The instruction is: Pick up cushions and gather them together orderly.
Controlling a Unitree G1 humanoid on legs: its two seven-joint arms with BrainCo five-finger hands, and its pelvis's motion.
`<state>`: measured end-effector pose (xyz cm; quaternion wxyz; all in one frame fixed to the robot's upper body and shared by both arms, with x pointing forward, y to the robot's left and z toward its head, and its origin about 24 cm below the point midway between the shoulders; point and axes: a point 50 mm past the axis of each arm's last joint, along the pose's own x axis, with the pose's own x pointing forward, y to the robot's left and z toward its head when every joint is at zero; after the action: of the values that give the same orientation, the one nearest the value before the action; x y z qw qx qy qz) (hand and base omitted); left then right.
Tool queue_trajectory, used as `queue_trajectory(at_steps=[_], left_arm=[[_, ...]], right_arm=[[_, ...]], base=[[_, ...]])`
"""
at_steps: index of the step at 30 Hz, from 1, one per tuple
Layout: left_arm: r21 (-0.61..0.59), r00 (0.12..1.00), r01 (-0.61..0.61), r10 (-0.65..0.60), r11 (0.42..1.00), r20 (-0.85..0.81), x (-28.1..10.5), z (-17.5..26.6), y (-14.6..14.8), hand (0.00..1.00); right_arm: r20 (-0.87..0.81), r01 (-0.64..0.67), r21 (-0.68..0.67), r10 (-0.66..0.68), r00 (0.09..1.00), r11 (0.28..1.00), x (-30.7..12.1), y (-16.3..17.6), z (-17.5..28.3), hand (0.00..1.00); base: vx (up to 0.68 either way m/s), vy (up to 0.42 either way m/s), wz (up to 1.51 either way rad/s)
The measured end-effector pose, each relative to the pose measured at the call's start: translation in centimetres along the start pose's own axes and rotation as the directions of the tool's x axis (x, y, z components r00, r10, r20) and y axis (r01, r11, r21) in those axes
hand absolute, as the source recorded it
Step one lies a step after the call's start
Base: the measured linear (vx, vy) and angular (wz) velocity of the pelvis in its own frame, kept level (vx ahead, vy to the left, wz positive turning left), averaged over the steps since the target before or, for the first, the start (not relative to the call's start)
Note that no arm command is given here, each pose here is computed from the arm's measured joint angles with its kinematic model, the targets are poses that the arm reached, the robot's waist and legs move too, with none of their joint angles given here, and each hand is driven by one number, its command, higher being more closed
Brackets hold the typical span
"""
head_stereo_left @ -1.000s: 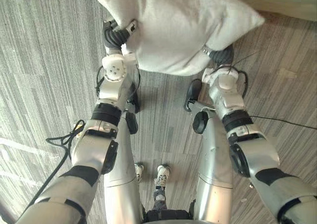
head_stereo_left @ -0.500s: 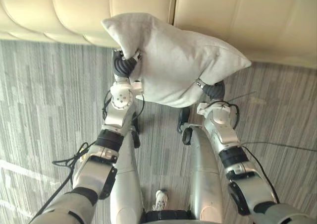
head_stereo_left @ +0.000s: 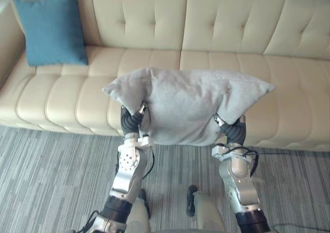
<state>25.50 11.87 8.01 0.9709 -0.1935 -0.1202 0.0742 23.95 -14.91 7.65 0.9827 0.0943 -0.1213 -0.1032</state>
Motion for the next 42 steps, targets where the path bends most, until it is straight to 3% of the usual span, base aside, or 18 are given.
queue_trajectory(at_steps=[12,13,42], left_arm=[[0.01,0.995,0.008,-0.007,1.0,-0.099,-2.9,-1.7,0.4,1.0],[0.05,0.988,0.054,-0.046,0.997,-0.147,-3.8,-2.3,0.9,1.0],[0.034,0.985,0.081,-0.075,0.996,-0.153,-3.3,-2.0,1.2,1.0]], right_arm=[[-0.011,0.023,-0.038,-0.024,1.0,0.999,-1.7,-1.2,-0.4,1.0],[-0.093,0.035,-0.071,-0.041,0.995,0.997,-2.5,-2.5,-2.3,1.0],[-0.151,0.046,-0.008,-0.047,0.987,0.999,-2.1,-2.9,-3.3,1.0]], base=[[0.07,0.028,-0.05],[0.0,0.0,0.0],[-0.01,-0.005,-0.01]])
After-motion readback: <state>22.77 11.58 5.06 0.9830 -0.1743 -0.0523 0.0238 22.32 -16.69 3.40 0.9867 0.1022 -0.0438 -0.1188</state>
